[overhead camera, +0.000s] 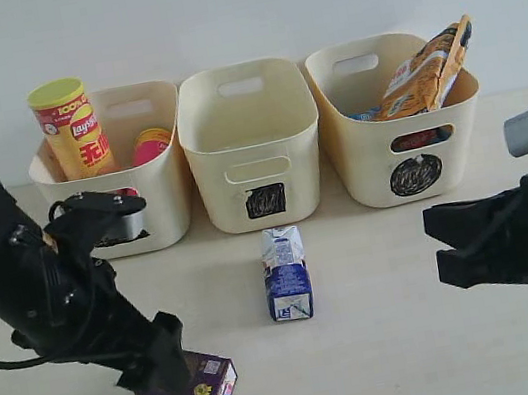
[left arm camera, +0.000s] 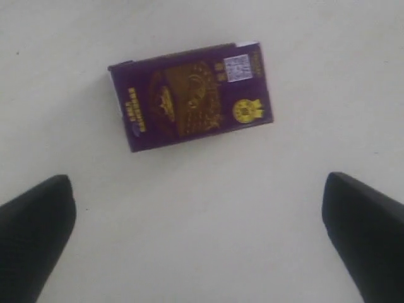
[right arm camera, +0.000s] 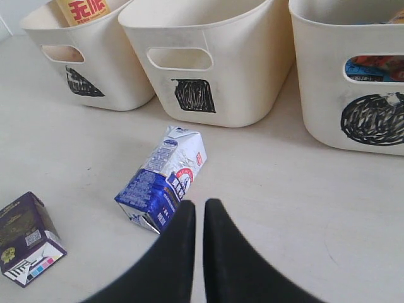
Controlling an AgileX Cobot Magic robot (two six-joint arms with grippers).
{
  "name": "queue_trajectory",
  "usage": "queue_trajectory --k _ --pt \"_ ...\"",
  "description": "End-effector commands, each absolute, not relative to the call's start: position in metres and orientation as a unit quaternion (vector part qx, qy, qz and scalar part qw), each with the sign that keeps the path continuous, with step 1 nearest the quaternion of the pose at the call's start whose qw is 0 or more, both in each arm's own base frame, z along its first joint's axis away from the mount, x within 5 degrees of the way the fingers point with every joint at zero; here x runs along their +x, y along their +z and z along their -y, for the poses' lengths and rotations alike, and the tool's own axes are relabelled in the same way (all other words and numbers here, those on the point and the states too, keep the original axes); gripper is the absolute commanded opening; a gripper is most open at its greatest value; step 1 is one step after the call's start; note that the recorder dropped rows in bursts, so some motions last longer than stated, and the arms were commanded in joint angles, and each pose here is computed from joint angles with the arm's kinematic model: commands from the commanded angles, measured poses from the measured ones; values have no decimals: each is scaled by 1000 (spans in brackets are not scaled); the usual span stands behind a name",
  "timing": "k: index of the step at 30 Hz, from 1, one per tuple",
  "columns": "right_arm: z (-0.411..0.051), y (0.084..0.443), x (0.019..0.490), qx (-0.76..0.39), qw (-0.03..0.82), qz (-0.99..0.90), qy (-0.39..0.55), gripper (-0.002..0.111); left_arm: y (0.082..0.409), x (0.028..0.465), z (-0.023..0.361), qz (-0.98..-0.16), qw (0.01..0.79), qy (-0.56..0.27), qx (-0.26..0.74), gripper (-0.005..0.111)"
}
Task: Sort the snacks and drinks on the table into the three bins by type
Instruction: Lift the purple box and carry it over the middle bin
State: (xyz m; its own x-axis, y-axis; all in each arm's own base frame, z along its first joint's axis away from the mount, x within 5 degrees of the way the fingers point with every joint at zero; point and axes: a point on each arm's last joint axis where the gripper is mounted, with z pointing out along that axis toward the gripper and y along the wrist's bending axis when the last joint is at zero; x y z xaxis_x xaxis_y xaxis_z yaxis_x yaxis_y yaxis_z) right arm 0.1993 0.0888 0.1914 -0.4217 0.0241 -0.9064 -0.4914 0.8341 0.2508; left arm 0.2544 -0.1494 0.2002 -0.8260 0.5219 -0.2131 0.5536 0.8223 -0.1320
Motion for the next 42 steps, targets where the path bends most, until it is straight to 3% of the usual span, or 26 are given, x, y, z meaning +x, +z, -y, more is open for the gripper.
queue_trajectory --k 1,10,16,24,26,29,31,32,36,42 --pt "-89 192 198 -150 519 -804 248 1 185 264 152 -959 84 -79 259 102" --pt "-89 192 198 -153 520 -804 246 1 153 276 164 -967 80 -108 216 102" --pt "-89 192 198 -153 520 -804 246 1 144 275 179 -960 103 -105 238 102" --pt "-88 191 198 -152 519 -805 244 1 120 279 184 -964 88 -30 249 99" --pt "-88 191 198 -152 519 -805 244 1 119 279 183 -965 87 -25 247 91" --pt "-88 191 198 -152 519 -805 244 1 123 281 184 -966 87 -26 244 65" --pt "-88 191 198 -152 519 -805 244 1 131 284 186 -966 81 -23 243 39" --pt "-88 191 198 -152 519 -805 244 1 144 289 189 -967 75 -20 244 5" --pt "-88 191 198 -152 519 -805 244 1 176 301 196 -962 102 -26 252 6" --pt "-88 191 198 -152 519 -805 244 1 242 320 209 -936 244 -75 244 6"
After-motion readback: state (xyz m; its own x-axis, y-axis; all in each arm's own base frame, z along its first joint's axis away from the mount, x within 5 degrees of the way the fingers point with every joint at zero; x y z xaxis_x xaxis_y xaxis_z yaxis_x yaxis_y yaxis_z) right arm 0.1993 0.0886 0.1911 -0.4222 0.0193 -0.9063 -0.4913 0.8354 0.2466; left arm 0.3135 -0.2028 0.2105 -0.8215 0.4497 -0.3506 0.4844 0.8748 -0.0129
